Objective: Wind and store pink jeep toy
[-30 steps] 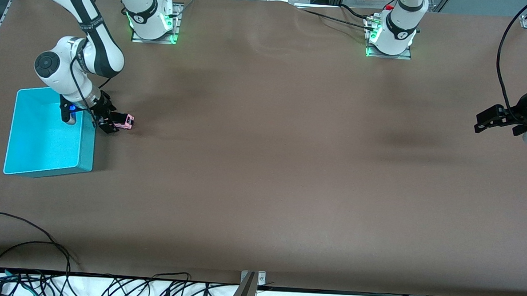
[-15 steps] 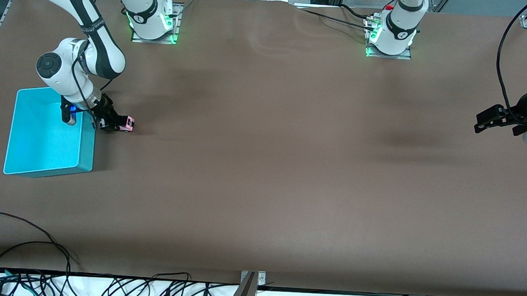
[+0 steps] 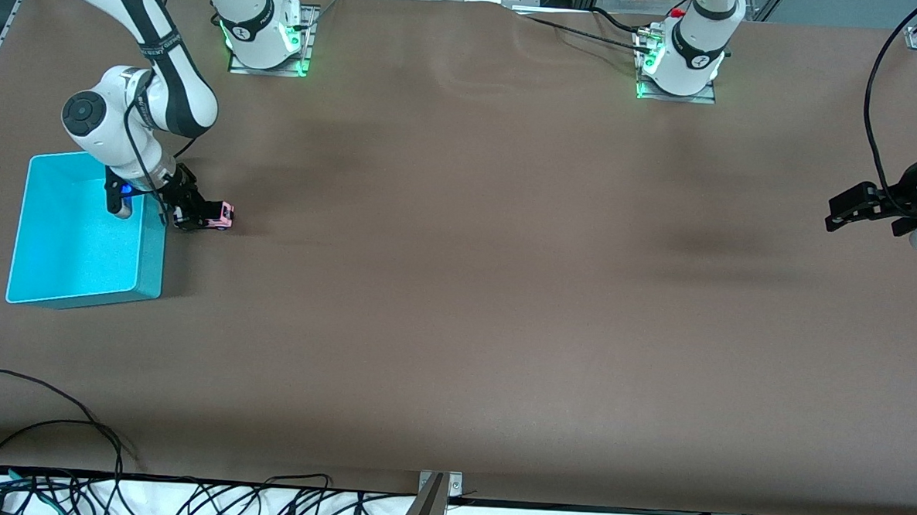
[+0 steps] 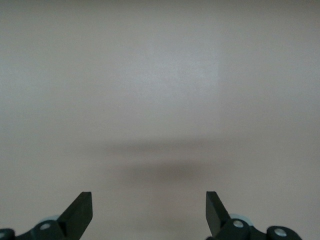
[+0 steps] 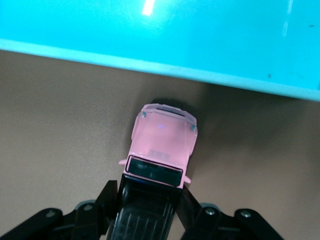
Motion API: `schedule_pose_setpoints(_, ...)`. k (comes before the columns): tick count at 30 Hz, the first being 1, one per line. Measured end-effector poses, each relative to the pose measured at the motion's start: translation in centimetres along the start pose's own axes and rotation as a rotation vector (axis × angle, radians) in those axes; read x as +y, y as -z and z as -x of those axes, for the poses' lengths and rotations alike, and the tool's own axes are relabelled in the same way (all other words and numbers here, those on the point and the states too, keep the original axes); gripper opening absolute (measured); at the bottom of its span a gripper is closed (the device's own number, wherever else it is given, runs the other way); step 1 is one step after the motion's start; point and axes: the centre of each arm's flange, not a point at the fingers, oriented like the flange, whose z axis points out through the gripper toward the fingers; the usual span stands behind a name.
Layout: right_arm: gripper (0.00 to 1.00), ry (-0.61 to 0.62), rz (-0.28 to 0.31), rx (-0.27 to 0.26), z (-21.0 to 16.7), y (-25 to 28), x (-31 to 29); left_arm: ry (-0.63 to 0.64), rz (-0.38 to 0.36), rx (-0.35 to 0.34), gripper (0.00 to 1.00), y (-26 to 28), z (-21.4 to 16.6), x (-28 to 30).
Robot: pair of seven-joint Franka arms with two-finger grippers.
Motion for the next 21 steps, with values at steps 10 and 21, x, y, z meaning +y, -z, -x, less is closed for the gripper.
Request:
schedule_pose_setpoints(10,0.54,0.221,0.043,-0.044,0.9,2.7,-2.3,0.000,0.000,0.000,1.00,0.0,0.0,0.0)
schedule_pose_setpoints(21,0.54,0.672,0.114,-0.042,1.4,6.0,-3.6,0.000,0.000,0.000,1.00,0.0,0.0,0.0)
